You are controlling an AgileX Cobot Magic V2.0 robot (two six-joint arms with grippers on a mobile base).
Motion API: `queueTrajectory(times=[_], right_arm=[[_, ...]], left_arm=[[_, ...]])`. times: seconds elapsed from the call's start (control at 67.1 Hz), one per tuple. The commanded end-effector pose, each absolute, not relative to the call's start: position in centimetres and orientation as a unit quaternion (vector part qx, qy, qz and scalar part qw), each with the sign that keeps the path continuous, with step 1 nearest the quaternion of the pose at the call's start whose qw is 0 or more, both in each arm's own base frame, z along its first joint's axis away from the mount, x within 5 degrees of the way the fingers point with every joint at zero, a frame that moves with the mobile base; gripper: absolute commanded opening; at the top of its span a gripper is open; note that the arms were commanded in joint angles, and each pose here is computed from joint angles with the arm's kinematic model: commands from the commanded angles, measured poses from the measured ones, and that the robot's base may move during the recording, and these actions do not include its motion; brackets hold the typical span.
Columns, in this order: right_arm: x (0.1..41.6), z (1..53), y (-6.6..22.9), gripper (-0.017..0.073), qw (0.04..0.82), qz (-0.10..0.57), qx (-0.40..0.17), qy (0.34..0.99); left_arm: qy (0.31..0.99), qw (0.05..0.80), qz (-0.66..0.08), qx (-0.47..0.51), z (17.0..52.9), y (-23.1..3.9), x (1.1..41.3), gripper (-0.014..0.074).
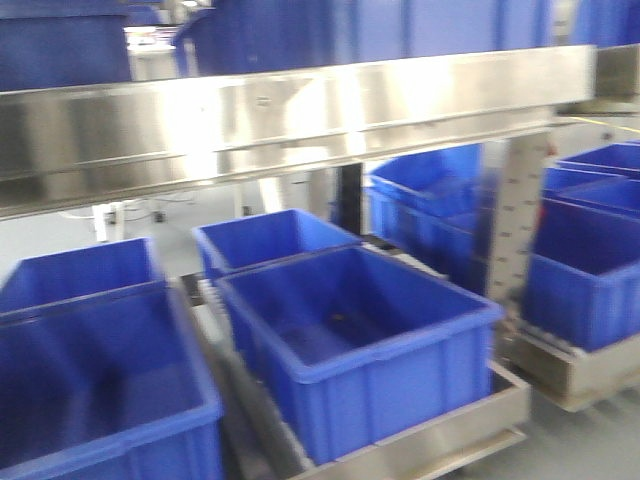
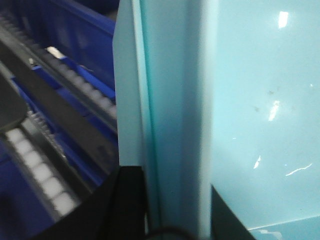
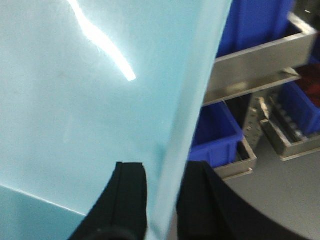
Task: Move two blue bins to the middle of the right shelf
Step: 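Turn the base away from the shelf still holding the teal bin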
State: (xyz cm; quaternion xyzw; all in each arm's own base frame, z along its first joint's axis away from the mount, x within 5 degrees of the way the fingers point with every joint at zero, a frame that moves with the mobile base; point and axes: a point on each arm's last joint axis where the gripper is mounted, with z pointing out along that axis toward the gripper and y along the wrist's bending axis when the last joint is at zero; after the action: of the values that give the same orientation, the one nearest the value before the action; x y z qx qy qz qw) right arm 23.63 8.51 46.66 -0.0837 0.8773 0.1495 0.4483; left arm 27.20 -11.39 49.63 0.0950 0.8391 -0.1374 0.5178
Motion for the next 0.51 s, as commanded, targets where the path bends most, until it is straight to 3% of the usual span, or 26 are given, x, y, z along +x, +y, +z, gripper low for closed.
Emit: queueTrajectory(times=[0.0,0.492], right_arm=[[23.47,47.53,8.27,-0.0154,0.475,0.148,-0.084,0.863],[23.47,47.53,8.27,-0.0154,0.475,0.148,-0.084,0.863]], left_arm=[[0.784,0.584,-0.195,0.079,52.37,-11.60,26.25,-0.0111],[0.784,0.584,-0.195,0.079,52.37,-11.60,26.25,-0.0111]])
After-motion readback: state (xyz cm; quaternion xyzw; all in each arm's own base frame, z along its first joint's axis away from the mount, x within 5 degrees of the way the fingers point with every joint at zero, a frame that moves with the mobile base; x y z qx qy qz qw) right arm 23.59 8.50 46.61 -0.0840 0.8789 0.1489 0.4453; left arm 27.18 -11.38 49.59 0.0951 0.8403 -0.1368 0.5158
